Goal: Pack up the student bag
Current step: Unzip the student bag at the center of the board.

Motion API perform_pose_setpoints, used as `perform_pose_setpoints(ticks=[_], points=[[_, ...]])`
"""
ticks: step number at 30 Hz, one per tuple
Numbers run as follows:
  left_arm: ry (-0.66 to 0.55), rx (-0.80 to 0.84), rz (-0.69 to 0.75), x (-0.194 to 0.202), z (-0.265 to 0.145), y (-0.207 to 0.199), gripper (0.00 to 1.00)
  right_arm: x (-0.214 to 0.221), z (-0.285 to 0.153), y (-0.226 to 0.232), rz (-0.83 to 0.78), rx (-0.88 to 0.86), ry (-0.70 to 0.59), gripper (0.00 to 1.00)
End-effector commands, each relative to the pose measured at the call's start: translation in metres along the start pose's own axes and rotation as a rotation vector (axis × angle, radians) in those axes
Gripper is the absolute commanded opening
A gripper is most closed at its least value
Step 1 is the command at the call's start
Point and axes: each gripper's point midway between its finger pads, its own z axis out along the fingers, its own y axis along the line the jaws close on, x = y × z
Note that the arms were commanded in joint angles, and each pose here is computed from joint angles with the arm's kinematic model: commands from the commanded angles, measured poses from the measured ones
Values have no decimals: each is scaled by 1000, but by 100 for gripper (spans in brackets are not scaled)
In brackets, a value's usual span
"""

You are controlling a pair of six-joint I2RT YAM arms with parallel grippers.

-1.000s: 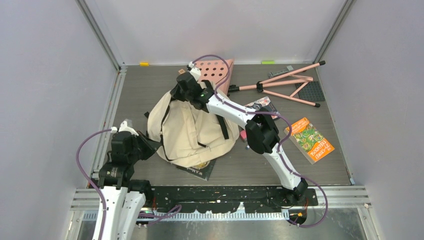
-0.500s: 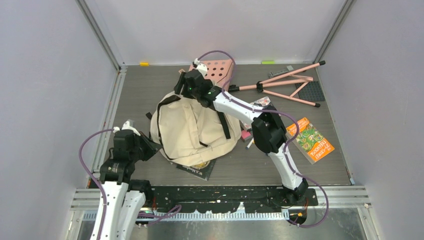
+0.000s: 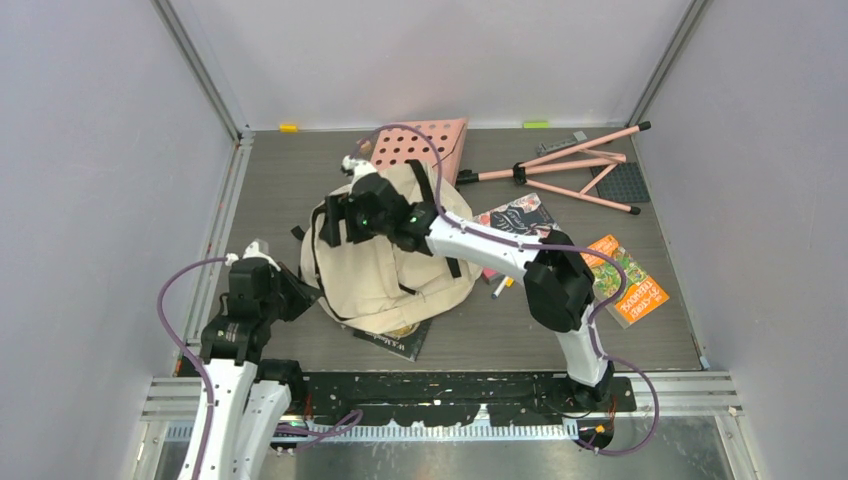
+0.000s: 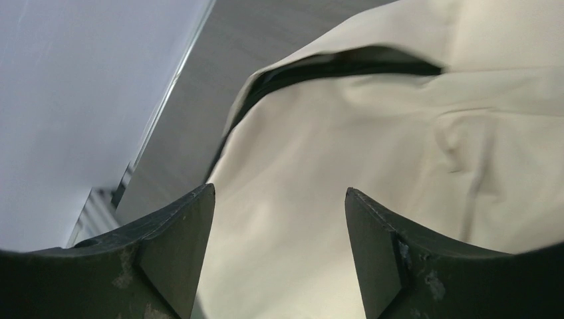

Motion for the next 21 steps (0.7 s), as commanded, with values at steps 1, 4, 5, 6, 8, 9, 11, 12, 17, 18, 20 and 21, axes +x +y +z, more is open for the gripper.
perform_pose_setpoints(ticks=[1,4,5,6,8,9,11,12,17,18,20,21], points=[[-33,0,1,-3,1,2,0,16,-4,44,-109,-117,56,78],[-27,0,0,-2,0,2,0,35,5,49,-158,-79,96,78],[-29,4,1,-2,0,2,0,31,5,46,-173,-37,84,78],[-32,4,4,-3,-1,2,0,34,9,45,-182,-15,84,76],[-33,1,5,-2,-1,2,0,39,13,35,-200,56,84,72],[-33,0,4,-2,-1,3,0,36,13,29,-206,96,72,69],[-33,1,5,-2,-2,2,0,36,15,24,-213,132,62,63],[-30,1,5,-2,-1,3,0,34,15,22,-212,145,54,57],[-26,6,6,-1,-1,2,0,28,19,27,-212,133,32,23],[-26,6,9,-1,-1,2,0,25,18,30,-211,123,28,15],[-23,7,16,0,-1,3,0,23,20,33,-208,116,27,3],[-24,9,17,-1,0,2,0,22,20,35,-206,111,22,2]])
